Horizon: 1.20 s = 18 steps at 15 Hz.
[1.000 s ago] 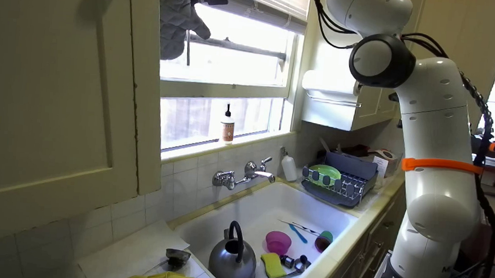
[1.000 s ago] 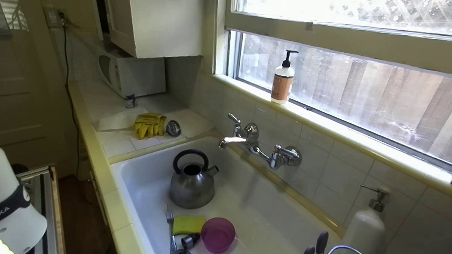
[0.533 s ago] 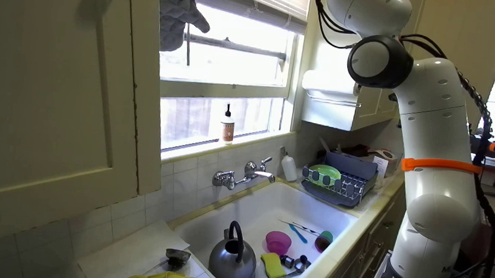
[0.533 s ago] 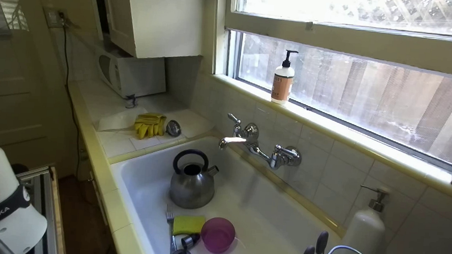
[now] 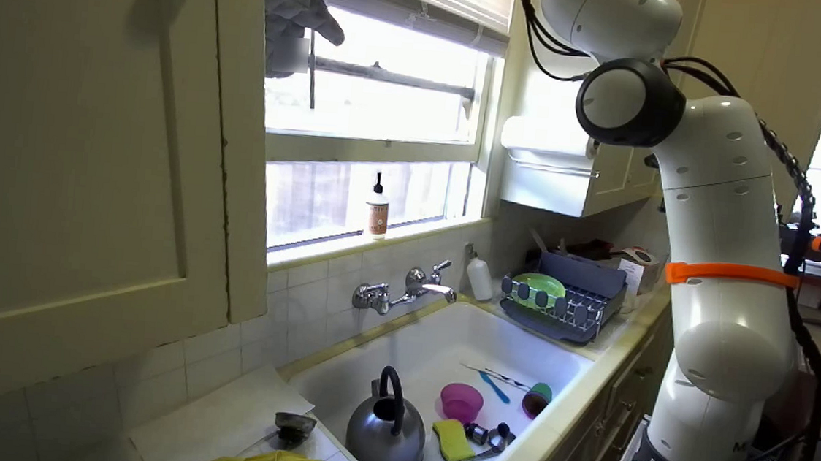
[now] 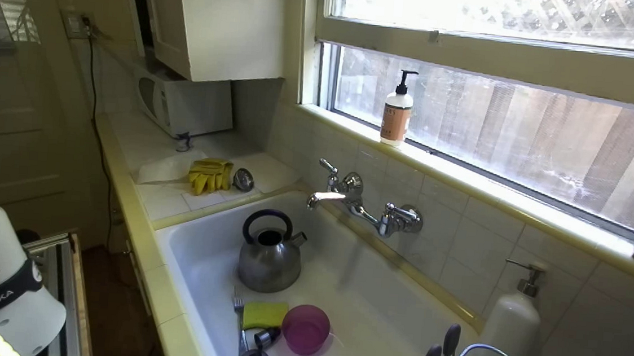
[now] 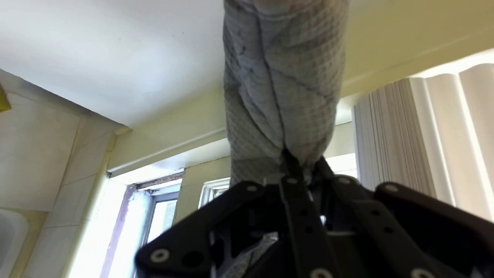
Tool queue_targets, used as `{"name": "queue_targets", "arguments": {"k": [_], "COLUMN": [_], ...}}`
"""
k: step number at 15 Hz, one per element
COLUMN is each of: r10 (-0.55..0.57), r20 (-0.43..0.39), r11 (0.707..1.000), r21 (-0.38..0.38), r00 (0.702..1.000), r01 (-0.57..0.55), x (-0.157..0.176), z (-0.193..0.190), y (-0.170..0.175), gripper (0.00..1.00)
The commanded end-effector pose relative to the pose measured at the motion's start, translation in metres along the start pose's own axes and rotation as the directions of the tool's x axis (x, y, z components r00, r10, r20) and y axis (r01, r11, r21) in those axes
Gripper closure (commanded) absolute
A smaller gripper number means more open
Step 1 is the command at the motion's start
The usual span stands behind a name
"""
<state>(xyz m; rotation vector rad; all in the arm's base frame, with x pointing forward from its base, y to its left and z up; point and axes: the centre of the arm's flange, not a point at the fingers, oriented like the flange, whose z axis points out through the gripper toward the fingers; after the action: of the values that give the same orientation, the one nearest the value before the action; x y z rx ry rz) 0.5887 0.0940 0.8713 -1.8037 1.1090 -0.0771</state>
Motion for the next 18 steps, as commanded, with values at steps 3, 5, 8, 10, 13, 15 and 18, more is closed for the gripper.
{"name": "queue_targets", "arguments": {"k": [3, 5, 8, 10, 13, 15, 18], "r10": [-0.036, -0.045, -0.051, -0.057, -0.065, -0.068, -0.078], "r20": [0.02, 0.027, 0.042, 0.046, 0.052, 0.059, 0.063], "r11": [0.999, 0.999, 0.999, 0.998, 0.996, 0.994, 0.992], "r21": [0.021, 0.007, -0.011, -0.024, -0.062, -0.079, -0.092], "r00": [0.999, 0.999, 0.998, 0.997, 0.997, 0.996, 0.995], "r01": [0.035, 0.045, 0.051, 0.058, 0.068, 0.073, 0.083], "x": [-0.0009, -0.0007, -0.0021, -0.0038, -0.0064, -0.0068, -0.007], "z": [0.0067, 0.0071, 0.0058, 0.005, 0.0068, 0.0072, 0.0066], "y": [0.0139, 0.0139, 0.0106, 0.0086, 0.0091, 0.0093, 0.0082], "gripper": [0.97, 0.97, 0.97, 0.97, 0.97, 0.97, 0.97]}}
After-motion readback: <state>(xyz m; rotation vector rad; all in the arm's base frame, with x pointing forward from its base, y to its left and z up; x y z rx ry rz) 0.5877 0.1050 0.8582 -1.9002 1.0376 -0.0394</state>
